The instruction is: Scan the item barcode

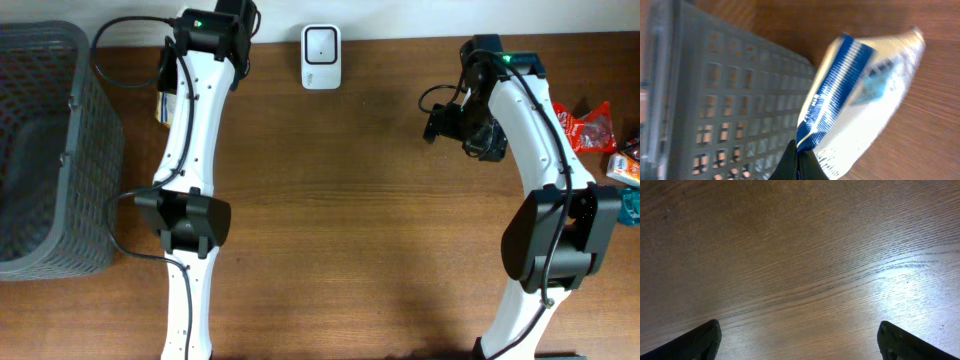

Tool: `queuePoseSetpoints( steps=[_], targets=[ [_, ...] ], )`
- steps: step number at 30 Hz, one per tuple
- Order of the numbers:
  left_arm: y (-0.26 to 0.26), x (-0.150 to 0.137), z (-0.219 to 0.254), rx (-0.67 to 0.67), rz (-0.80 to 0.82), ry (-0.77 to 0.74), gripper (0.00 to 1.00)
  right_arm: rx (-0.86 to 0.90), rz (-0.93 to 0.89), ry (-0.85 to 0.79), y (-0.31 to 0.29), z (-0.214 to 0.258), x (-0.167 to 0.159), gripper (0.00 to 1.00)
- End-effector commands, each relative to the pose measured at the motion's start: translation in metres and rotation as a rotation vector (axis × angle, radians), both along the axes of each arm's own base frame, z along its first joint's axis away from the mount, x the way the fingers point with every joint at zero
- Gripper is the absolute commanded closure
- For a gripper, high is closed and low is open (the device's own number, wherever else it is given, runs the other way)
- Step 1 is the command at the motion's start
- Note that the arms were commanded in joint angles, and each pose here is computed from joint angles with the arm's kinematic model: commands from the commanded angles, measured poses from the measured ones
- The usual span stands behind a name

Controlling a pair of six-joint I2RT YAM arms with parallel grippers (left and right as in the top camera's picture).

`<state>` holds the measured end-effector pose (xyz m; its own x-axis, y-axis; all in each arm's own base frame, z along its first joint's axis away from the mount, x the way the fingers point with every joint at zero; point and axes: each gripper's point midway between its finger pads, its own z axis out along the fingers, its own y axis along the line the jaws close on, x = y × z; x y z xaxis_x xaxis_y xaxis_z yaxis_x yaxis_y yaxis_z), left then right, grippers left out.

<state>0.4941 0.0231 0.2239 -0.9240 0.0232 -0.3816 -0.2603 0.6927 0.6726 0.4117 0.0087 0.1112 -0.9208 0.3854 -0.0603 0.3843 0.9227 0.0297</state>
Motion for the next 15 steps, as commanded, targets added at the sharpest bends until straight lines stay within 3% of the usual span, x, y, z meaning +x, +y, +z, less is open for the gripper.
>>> queuePoseSetpoints(
  steps=[1,7,15],
  targets=[
    [-0.025,-0.007,0.0,-0.072,-0.031,-0.001,1.0,-0.014,-0.008,-0.017,-0.004,0.007,0.0,0.01],
    [-0.061,-0.02,-0.044,-0.057,-0.089,0.137,1.0,-0.014,-0.008,-0.017,-0.004,0.007,0.0,0.01],
    [-0.15,-0.038,-0.081,-0.283,-0.217,0.216,1.0,-0.014,-0.008,-0.017,-0.004,0.007,0.0,0.01]
  ],
)
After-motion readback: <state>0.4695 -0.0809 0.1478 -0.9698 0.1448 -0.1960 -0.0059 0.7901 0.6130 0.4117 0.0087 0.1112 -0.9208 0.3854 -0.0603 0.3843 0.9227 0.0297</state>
